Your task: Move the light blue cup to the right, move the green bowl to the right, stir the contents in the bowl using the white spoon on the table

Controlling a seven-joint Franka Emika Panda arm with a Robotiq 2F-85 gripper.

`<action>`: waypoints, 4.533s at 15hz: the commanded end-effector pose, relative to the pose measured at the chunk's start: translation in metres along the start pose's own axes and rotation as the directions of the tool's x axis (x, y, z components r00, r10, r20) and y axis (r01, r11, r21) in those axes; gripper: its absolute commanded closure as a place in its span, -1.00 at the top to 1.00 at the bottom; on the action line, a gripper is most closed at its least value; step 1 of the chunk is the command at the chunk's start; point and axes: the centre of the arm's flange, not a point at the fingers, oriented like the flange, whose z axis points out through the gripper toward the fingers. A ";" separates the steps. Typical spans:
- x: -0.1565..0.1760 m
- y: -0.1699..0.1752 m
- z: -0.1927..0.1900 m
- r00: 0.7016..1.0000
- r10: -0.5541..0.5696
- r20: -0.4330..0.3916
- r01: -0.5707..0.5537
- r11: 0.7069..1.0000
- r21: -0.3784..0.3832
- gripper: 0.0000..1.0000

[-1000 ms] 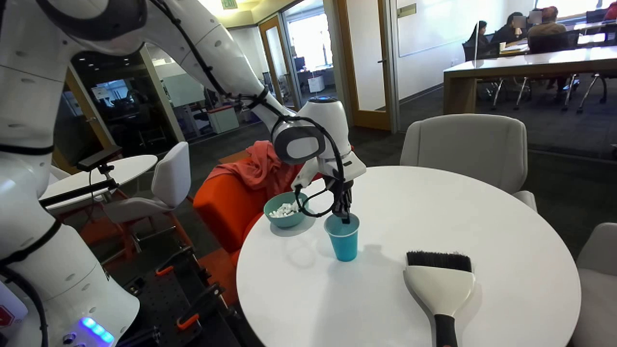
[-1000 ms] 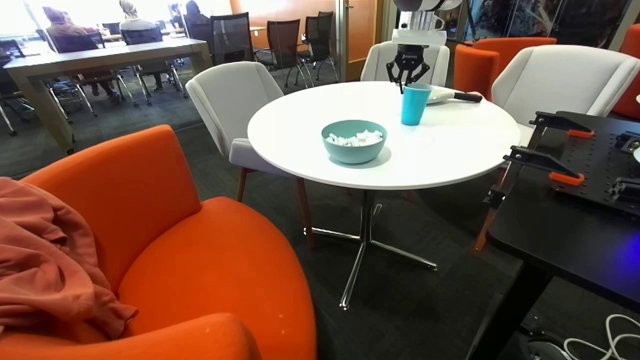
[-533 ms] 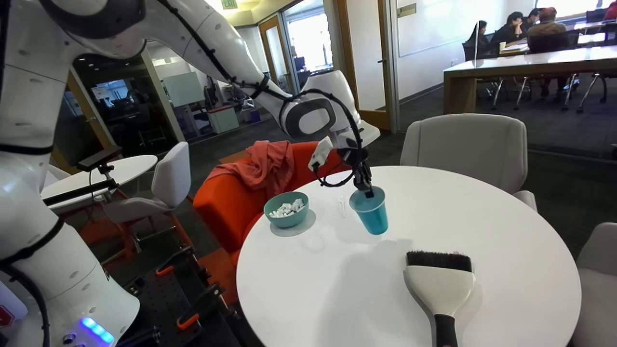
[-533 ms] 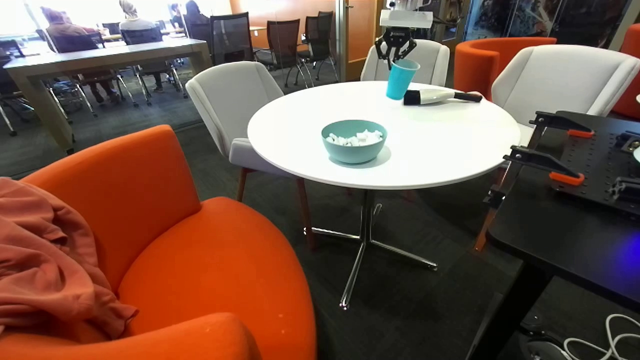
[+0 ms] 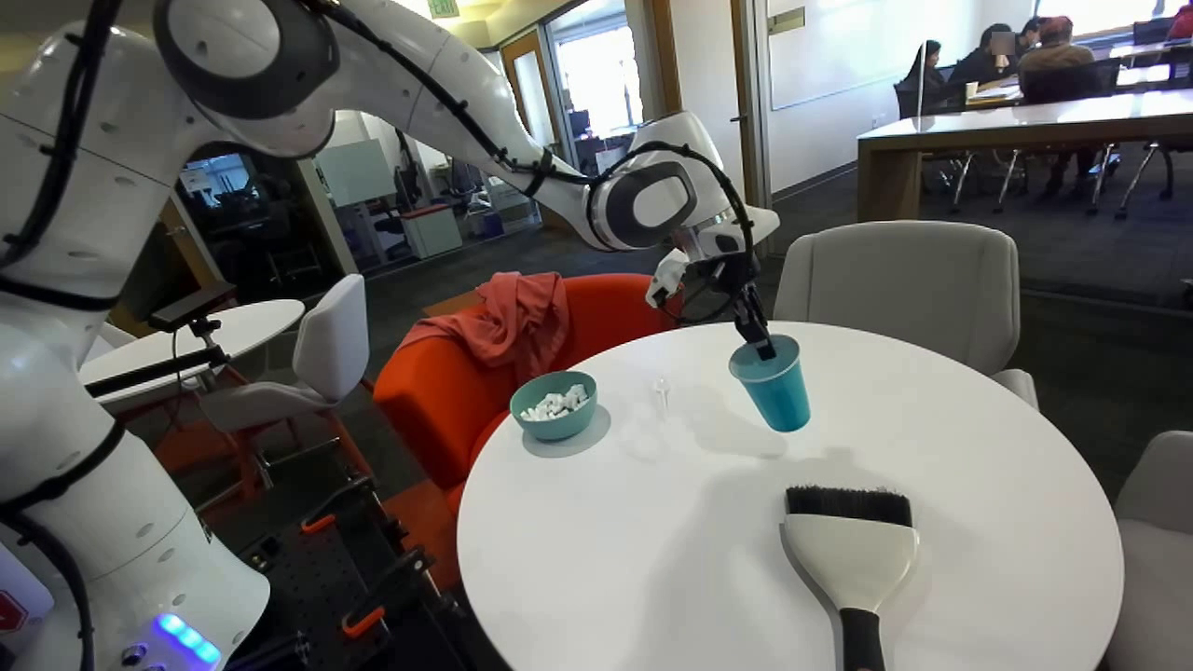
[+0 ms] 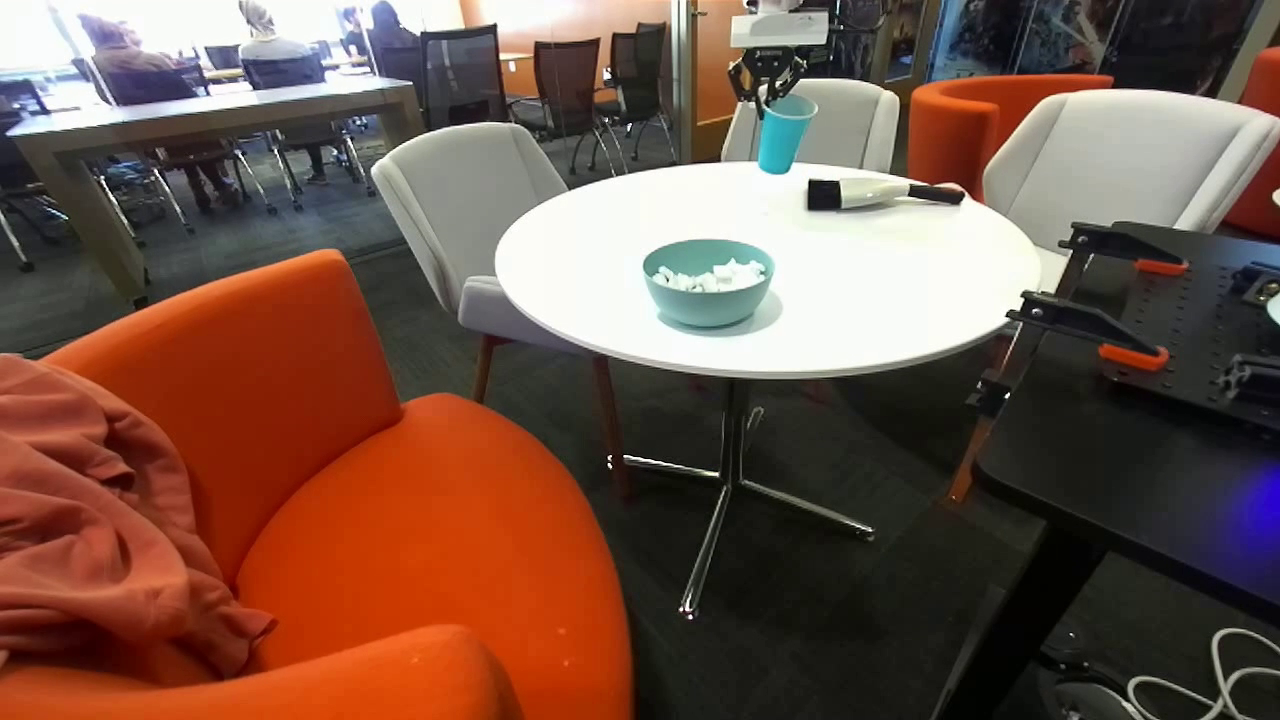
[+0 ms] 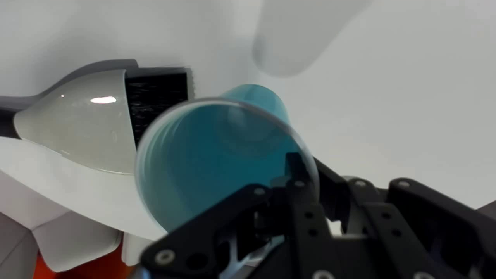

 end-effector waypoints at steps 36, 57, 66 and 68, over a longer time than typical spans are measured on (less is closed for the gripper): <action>-0.150 0.042 -0.049 0.694 -0.655 0.300 0.615 0.755 0.226 1.00; -0.243 0.002 -0.010 0.462 -0.879 0.118 0.736 0.454 0.501 1.00; -0.234 -0.027 0.037 0.441 -0.889 0.124 0.742 0.439 0.507 1.00; -0.235 -0.029 0.049 0.431 -0.894 0.124 0.747 0.431 0.507 1.00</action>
